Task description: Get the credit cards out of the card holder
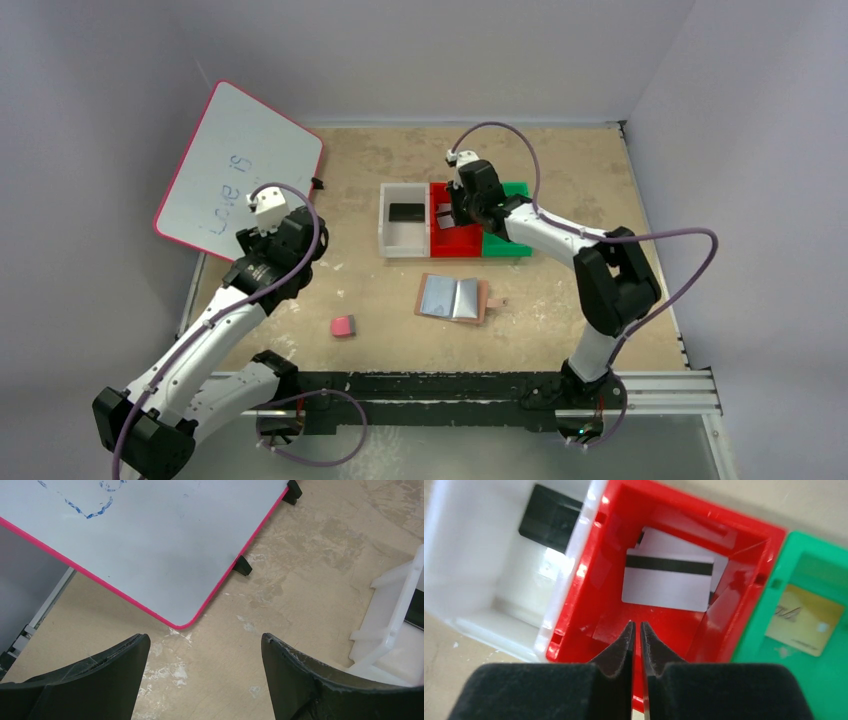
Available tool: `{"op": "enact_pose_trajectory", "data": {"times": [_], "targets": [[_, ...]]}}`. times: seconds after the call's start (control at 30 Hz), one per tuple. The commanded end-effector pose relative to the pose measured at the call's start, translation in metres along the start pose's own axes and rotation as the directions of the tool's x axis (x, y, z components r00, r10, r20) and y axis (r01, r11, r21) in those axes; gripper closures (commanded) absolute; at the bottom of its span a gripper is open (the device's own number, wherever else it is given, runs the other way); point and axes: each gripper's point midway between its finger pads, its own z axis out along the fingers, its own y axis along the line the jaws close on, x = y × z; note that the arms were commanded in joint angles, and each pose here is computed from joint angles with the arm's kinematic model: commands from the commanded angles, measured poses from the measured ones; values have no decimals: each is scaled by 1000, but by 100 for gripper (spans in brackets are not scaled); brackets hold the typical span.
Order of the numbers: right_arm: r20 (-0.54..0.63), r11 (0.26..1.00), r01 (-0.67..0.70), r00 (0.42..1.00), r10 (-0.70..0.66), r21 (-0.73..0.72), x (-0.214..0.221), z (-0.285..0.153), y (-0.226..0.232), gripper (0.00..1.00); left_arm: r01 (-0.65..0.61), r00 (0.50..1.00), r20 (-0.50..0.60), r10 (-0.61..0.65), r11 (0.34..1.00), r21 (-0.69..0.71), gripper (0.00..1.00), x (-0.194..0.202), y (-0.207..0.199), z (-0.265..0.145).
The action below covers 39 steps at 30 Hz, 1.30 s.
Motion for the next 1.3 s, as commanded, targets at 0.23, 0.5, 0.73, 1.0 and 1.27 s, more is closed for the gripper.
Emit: {"op": "enact_pose_trajectory", "data": {"times": [0.23,0.5,0.73,1.0,1.27], "targets": [[-147,993,-67,986,80,92,46,27,3,93,2,1000,15,-1,1000,-18,18,-6,3,1],[-173,993,-63,982,80,100,56,39,4,91,-4,1000,12,4,1000,-20,18,-5,2,1],[-188,992,-66,978,86,107,60,48,6,91,-7,1000,10,7,1000,-22,18,-4,2,2],[-168,982,-98,978,125,159,62,55,-1,91,-12,1000,7,12,1000,-25,18,-3,2,3],[-78,964,-155,981,176,218,46,64,-9,90,-13,1000,6,13,1000,-23,18,-3,2,2]]}}
